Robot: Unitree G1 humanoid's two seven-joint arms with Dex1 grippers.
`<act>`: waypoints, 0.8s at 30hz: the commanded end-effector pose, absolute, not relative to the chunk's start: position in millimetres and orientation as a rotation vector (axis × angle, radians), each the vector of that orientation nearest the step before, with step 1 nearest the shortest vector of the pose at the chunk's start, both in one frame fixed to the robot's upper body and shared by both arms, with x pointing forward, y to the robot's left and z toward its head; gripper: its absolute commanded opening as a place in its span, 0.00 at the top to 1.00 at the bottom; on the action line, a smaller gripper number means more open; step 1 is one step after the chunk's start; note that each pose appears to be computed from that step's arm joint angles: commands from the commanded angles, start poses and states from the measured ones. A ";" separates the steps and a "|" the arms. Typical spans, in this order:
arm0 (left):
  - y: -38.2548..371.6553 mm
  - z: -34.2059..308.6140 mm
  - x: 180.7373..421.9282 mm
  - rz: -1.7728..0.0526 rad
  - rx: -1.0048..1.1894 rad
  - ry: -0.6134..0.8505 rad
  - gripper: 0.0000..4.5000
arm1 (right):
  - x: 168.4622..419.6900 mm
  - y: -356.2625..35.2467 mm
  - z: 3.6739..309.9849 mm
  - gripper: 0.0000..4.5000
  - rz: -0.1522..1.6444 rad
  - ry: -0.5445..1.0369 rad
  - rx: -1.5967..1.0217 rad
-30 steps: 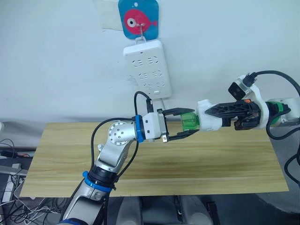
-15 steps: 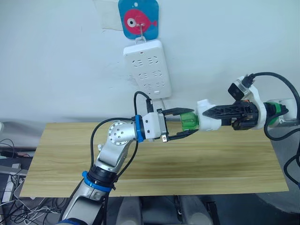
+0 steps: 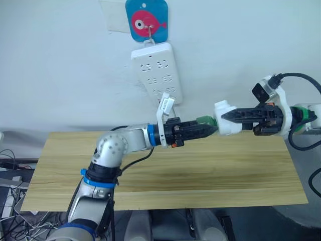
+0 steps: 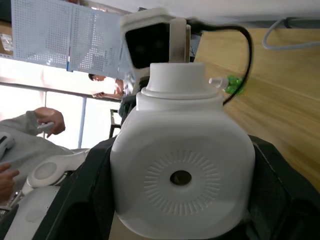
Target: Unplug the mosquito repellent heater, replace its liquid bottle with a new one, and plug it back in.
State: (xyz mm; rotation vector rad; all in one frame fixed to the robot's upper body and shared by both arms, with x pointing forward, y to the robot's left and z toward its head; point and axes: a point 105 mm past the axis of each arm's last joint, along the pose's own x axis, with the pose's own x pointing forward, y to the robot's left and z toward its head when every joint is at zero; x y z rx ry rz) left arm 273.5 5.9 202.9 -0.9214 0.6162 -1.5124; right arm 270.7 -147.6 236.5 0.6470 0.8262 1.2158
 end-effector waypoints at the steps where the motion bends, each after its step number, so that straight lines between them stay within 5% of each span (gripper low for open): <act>1: 10.2 214.3 273.4 -1.524 -0.976 0.660 0.33 | 260.4 -146.4 242.8 0.34 1.269 0.827 0.620; 6: 7.9 224.5 276.5 -1.516 -0.939 0.622 0.00 | 260.6 -149.1 245.6 0.34 1.273 0.824 0.646; 9: 22.0 229.9 282.7 -1.473 -0.811 0.537 0.00 | 264.2 -155.3 245.6 0.34 1.244 0.816 0.680; 15: 55.7 247.7 248.5 -1.577 0.021 0.073 0.00 | 279.0 -179.1 244.6 0.34 1.124 0.783 0.748; 24: 51.2 212.8 258.5 -1.258 0.871 -0.831 0.00 | 280.9 -180.6 245.7 0.34 1.132 0.775 0.763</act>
